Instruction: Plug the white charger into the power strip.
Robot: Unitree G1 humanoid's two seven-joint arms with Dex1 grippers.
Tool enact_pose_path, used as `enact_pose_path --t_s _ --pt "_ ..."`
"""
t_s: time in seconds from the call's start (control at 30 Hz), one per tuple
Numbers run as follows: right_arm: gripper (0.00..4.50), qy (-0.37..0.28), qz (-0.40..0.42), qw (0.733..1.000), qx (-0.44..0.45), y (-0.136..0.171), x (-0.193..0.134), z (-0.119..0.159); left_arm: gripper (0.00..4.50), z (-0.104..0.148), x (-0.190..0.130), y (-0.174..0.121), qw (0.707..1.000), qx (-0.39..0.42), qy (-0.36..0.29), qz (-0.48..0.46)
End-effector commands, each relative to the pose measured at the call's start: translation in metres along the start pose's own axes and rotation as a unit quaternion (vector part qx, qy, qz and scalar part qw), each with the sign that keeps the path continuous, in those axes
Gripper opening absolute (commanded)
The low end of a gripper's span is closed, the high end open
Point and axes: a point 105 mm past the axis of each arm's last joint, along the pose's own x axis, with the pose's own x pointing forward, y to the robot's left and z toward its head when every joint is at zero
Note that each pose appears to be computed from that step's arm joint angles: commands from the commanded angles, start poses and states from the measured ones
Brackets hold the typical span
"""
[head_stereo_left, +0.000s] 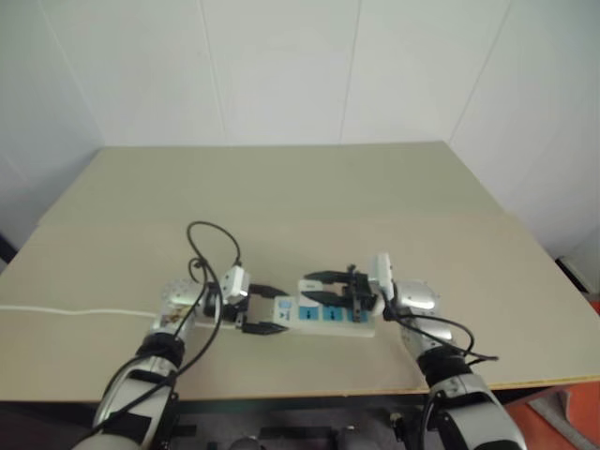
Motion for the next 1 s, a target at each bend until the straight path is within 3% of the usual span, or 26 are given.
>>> enact_pose_path --t_s 0.03,1.0 --pt "1.11 0.05 0.008 0.998 0.048 0.0099 -0.0102 -0.0228 3.23 -0.003 0.0047 -0.0076 0.999 0.005 0.014 -0.028" --pt "1.11 0.074 0.029 0.994 0.072 0.0081 -0.0106 -0.0174 3.23 -0.0066 0.0087 -0.0097 1.0 0.003 0.012 -0.024"
